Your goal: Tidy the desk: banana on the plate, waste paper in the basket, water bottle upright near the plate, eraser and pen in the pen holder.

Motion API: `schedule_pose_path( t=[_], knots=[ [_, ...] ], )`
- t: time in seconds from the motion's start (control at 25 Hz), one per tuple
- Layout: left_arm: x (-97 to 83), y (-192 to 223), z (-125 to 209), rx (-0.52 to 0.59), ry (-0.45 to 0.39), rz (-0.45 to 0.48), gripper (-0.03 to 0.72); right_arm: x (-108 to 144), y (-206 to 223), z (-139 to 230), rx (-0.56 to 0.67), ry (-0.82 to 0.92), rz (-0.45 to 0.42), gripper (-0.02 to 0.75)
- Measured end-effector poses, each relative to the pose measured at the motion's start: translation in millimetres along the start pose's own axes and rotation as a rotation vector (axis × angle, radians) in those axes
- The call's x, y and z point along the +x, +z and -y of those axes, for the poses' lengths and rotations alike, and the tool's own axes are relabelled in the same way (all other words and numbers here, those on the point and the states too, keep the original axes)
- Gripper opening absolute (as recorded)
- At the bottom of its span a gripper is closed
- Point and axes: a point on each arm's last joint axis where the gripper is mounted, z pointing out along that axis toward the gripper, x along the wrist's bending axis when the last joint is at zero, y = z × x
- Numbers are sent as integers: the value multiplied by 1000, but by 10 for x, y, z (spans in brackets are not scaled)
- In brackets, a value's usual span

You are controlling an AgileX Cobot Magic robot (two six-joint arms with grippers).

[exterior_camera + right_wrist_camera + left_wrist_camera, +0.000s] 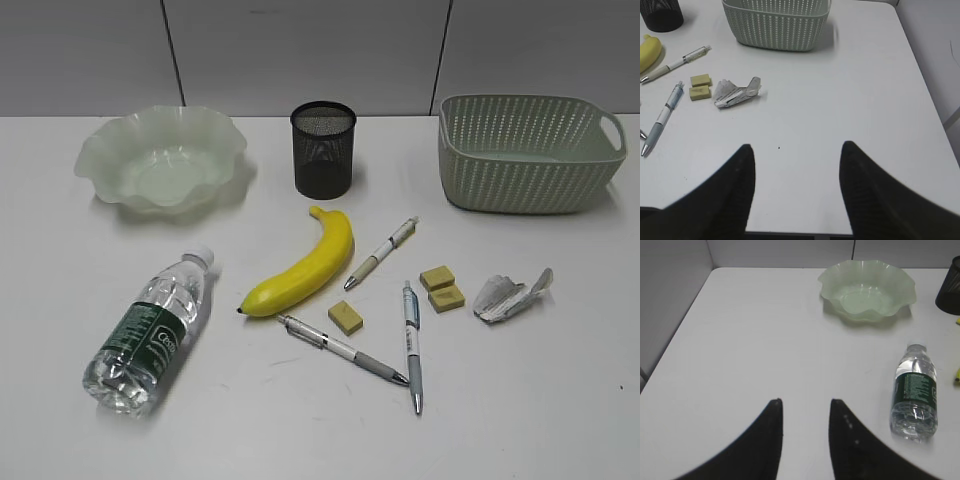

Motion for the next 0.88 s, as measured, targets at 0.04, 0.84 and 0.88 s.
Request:
schedule_pose_path(
  t=[0.04, 0.84, 0.88],
  knots=[
    [0, 0, 0, 0, 0, 0, 237, 0, 0, 0, 0, 0, 0, 435],
    [0, 0, 0, 0, 0, 0, 237, 0, 0, 0, 0, 0, 0, 435],
    [0, 0, 0, 0, 0, 0, 237, 0, 0, 0, 0, 0, 0, 435]
  ],
)
